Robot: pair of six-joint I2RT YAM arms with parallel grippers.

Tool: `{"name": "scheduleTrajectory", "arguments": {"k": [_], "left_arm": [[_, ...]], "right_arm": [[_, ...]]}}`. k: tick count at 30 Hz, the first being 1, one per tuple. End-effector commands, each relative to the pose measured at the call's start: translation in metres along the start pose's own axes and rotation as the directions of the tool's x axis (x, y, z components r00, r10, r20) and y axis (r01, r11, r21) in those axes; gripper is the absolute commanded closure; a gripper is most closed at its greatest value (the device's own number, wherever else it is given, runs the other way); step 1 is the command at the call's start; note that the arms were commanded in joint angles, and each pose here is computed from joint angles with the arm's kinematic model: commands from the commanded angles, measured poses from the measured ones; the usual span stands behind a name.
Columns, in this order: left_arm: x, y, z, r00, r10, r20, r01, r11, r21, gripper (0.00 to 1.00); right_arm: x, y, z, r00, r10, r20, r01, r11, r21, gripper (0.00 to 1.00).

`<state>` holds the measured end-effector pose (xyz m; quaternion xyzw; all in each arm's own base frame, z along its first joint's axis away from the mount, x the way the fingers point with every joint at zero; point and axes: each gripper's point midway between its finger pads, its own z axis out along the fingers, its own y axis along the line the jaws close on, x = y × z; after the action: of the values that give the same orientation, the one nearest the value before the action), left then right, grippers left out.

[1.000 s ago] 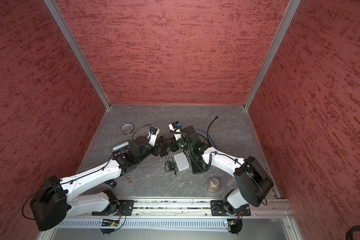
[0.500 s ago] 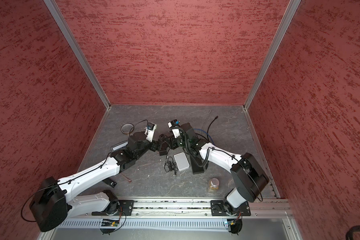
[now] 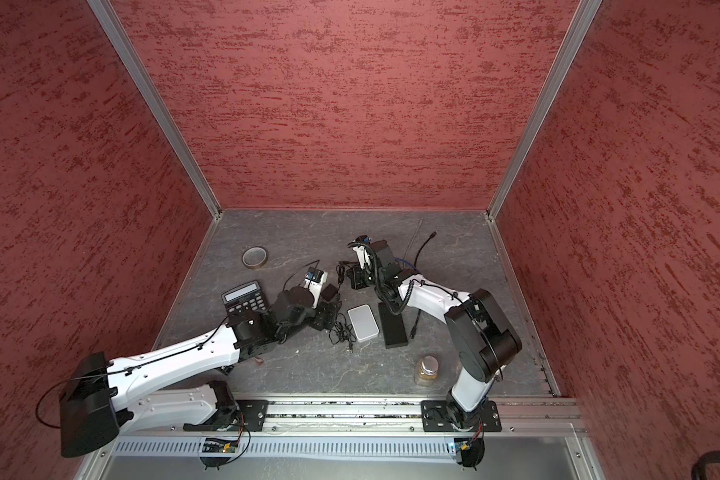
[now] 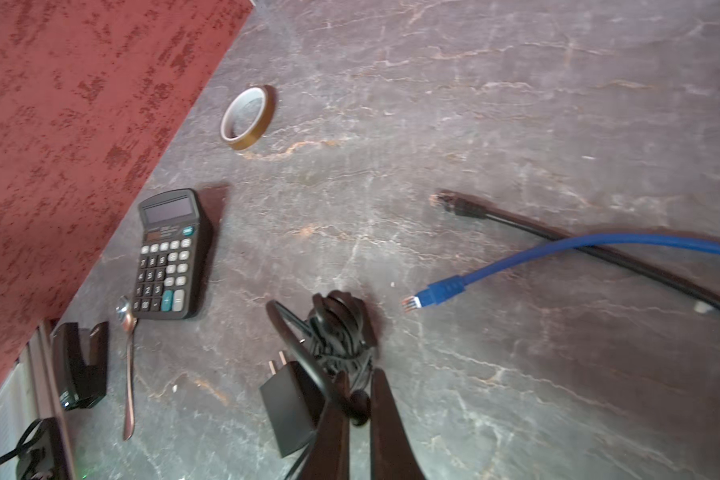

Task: Insert the plug into the switch port
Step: 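Release the cord with the left gripper while the right keeps holding it, then lower the left gripper onto the white box and close on it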

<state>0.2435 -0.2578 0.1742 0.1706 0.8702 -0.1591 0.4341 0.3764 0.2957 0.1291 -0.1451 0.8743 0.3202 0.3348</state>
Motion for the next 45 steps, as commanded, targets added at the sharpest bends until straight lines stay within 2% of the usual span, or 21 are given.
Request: {"name": "scheduleTrajectory", "arguments": {"k": [1,6,16,24,31,37,45], "left_arm": [[-0.003,-0.001,-0.014,0.997,-0.071,0.004,0.071,0.996,-0.055,0.16],[0.004,-0.027,-0.009,0.990,-0.142,-0.012,0.143,0.990,0.022,0.18],[0.026,-0.063,0.030,0.937,-0.273,-0.217,0.275,0.961,-0.018,0.22],[0.046,-0.099,0.061,0.898,-0.296,-0.326,0.325,0.945,0.036,0.23],[0.082,-0.086,0.080,0.845,-0.340,-0.413,0.349,0.935,-0.056,0.23],[0.091,-0.064,0.088,0.827,-0.381,-0.413,0.361,0.924,-0.130,0.23],[0.099,-0.060,0.099,0.806,-0.397,-0.438,0.359,0.917,-0.171,0.22]], "right_arm": [[-0.019,-0.005,-0.001,0.999,0.000,0.048,0.000,1.000,0.008,0.95],[-0.027,-0.020,-0.006,0.997,0.021,0.069,-0.023,0.999,0.023,0.95],[-0.030,-0.035,-0.015,0.996,0.015,0.092,-0.020,0.998,0.054,0.95],[-0.023,-0.054,-0.014,0.997,0.019,0.079,-0.026,0.996,0.090,0.95],[-0.021,-0.060,-0.018,0.996,0.016,0.090,-0.027,0.993,0.119,0.95],[-0.020,-0.062,-0.022,0.995,0.009,0.095,-0.022,0.991,0.135,0.95],[-0.022,-0.061,-0.026,0.995,-0.003,0.102,-0.012,0.990,0.141,0.94]]}}
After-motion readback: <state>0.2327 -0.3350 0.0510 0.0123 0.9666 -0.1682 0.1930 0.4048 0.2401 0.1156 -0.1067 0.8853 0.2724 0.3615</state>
